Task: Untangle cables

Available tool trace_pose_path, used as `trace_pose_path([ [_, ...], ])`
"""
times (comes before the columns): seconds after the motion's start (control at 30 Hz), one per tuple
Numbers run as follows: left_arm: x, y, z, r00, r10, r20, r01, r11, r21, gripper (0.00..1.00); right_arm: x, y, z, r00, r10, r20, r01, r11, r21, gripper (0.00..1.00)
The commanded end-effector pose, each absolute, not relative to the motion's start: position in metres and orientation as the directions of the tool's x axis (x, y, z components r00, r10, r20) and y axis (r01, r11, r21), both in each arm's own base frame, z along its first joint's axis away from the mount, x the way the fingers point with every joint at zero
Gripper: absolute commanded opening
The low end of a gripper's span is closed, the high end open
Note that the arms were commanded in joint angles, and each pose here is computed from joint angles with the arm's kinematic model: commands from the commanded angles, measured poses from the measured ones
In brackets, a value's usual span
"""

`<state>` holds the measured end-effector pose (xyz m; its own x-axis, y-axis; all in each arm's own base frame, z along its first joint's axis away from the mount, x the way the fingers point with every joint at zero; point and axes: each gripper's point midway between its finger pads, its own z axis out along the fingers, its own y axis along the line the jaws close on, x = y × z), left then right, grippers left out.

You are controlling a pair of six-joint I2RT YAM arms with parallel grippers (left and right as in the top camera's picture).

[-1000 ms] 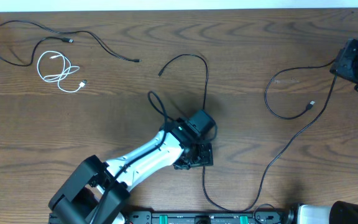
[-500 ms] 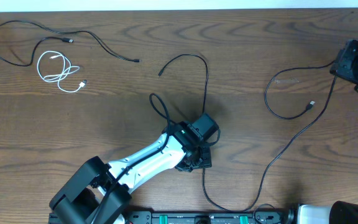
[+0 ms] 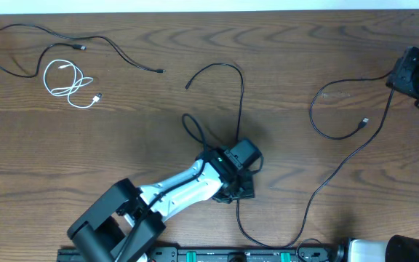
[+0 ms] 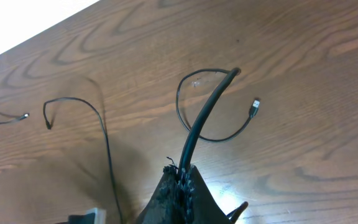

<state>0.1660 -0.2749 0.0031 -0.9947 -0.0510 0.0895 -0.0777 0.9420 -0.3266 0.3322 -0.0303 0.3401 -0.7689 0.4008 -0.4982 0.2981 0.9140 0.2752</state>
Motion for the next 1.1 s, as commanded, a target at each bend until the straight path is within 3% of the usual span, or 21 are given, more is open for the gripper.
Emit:
trace_pose_path([
  [0.0, 0.148, -0.264, -0.026, -0.985, -0.047, 0.164, -0.088, 0.964, -0.25, 0.42, 0.332, -0.03, 0.339, -0.775, 0.391, -0.497, 0.289, 0.918, 0.272, 0.01],
  [0.07, 0.147, -0.263, -0.028, -0.985, -0.044, 0.168, -0.085, 0.966, -0.244, 0.31, 0.332, -0.03, 0.339, -0.775, 0.391, -0.497, 0.289, 0.918, 0.272, 0.01],
  [0.2, 0.147, -0.263, -0.028, -0.985, -0.044, 0.167, -0.084, 0.966, -0.245, 0.19, 0.331, -0.03, 0.339, -0.776, 0.391, -0.494, 0.29, 0.918, 0.271, 0.01],
  [0.27, 0.148, -0.263, -0.028, -0.986, -0.036, 0.164, -0.077, 0.966, -0.247, 0.08, 0.331, -0.03, 0.338, -0.778, 0.391, -0.492, 0.29, 0.918, 0.271, 0.01],
  [0.53, 0.169, -0.274, 0.006, -0.996, 0.027, 0.086, -0.001, 0.95, -0.311, 0.07, 0.329, -0.03, 0.338, -0.781, 0.392, -0.487, 0.292, 0.917, 0.27, 0.02],
  [0.8, 0.235, -0.276, 0.123, -0.978, 0.057, -0.199, 0.147, 0.87, -0.47, 0.07, 0.33, -0.03, 0.338, -0.779, 0.392, -0.489, 0.291, 0.917, 0.271, 0.08],
  [0.97, 0.279, -0.249, 0.209, -0.911, -0.065, -0.407, 0.185, 0.818, -0.545, 0.08, 0.33, -0.027, 0.338, -0.781, 0.392, -0.487, 0.284, 0.916, 0.282, 0.08],
  [1.03, 0.292, -0.231, 0.231, -0.883, -0.133, -0.451, 0.164, 0.811, -0.562, 0.08, 0.33, -0.025, 0.339, -0.783, 0.391, -0.483, 0.275, 0.915, 0.295, 0.13],
  [1.07, 0.3, -0.216, 0.244, -0.861, -0.183, -0.475, 0.144, 0.807, -0.572, 0.08, 0.33, -0.025, 0.339, -0.783, 0.392, -0.483, 0.276, 0.915, 0.295, 0.23],
])
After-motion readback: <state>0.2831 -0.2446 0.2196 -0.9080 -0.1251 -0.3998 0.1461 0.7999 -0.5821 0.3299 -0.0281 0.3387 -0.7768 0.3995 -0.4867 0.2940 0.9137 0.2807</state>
